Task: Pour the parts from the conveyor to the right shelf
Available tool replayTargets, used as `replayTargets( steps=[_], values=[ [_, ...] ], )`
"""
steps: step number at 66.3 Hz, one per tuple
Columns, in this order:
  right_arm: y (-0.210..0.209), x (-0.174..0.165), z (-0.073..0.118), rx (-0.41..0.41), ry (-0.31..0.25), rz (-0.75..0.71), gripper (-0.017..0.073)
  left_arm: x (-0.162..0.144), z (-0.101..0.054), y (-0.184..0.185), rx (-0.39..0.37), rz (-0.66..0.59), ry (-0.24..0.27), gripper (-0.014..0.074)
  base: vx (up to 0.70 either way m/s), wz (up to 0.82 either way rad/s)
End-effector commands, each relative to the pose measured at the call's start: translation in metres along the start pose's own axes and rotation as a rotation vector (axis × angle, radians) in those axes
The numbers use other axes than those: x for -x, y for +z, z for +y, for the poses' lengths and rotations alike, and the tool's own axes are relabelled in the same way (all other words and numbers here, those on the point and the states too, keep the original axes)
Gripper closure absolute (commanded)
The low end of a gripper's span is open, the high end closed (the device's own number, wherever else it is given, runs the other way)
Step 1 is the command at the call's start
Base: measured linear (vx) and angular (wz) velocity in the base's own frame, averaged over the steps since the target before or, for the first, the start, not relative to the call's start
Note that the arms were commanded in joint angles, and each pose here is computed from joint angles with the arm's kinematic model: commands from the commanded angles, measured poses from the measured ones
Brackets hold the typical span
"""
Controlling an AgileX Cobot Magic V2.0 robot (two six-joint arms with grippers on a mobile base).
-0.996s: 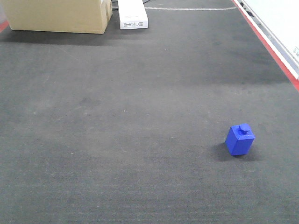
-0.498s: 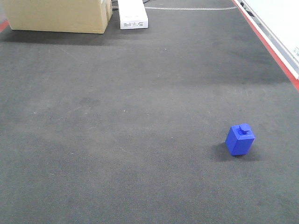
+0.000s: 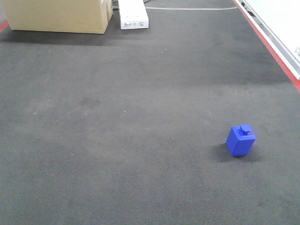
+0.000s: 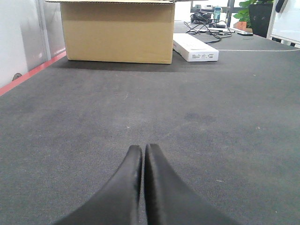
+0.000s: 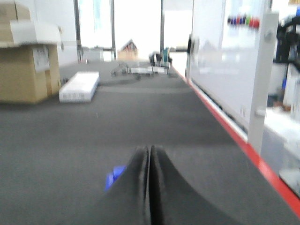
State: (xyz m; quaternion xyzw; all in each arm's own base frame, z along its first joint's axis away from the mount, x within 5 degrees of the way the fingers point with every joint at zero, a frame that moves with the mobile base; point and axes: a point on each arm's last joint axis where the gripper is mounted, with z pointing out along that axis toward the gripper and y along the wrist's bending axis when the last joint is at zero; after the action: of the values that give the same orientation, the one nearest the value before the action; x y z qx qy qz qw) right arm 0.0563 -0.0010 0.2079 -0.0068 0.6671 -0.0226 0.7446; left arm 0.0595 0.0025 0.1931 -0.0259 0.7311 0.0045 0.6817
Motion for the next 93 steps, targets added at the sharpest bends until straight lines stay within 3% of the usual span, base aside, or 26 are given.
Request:
replayTargets(
  steps=[1,15,21,27,35,41,47,59,65,69,79,86,93],
  values=[
    [-0.004,0.025,0.001,0.007,-0.015,-0.231,0.0568,0.013,-0.001,0.0,-0.009,-0.081,-0.016,0.0599,0.0,0.0],
    [-0.021,0.099,-0.002,-0.001,-0.031,-0.485,0.0565,0.013,-0.001,0.0,-0.009,-0.081,-0.016,0.0599,0.0,0.0],
    [-0.027,0.136,-0.003,-0.01,-0.054,-0.519,0.0564,0.013,-0.001,0.0,-0.009,-0.081,-0.016,0.0599,0.0,0.0],
    [-0.021,0.164,-0.005,-0.019,-0.063,-0.455,0.0564,0.013,-0.001,0.0,-0.009,-0.081,-0.016,0.0599,0.0,0.0],
    [0.006,0.19,-0.009,-0.033,-0.057,-0.236,0.0547,0.013,-0.001,0.0,-0.009,-0.081,-0.016,0.0599,0.0,0.0],
    [0.026,0.197,-0.01,-0.031,-0.034,-0.107,0.0495,0.013,-0.001,0.0,-0.009,-0.081,-0.016,0.0599,0.0,0.0],
    [0.052,0.197,-0.01,-0.02,0.005,0.009,0.0384,0.013,-0.001,0.0,-0.009,-0.081,-0.016,0.0599,0.0,0.0],
    [0.084,0.182,-0.009,-0.012,0.023,0.141,-0.0025,0.013,-0.001,0.0,-0.009,-0.081,-0.016,0.0599,0.0,0.0],
    [0.095,0.177,-0.009,-0.012,0.005,0.17,-0.0133,0.013,-0.001,0.0,-0.009,-0.081,-0.016,0.0599,0.0,0.0],
    [0.101,0.175,-0.009,-0.012,-0.004,0.172,-0.0168,0.013,-0.001,0.0,-0.009,-0.081,-0.016,0.0599,0.0,0.0],
    [0.114,0.173,-0.009,-0.009,-0.002,0.211,-0.0158,0.013,-0.001,0.0,-0.009,-0.081,-0.016,0.0599,0.0,0.0],
    [0.121,0.176,-0.009,-0.003,0.024,0.345,-0.0137,0.013,-0.001,0.0,-0.009,-0.081,-0.016,0.0599,0.0,0.0],
    [0.137,0.178,-0.009,0.013,-0.027,0.52,-0.0112,0.013,-0.001,0.0,-0.009,-0.081,-0.016,0.0599,0.0,0.0]
  ],
)
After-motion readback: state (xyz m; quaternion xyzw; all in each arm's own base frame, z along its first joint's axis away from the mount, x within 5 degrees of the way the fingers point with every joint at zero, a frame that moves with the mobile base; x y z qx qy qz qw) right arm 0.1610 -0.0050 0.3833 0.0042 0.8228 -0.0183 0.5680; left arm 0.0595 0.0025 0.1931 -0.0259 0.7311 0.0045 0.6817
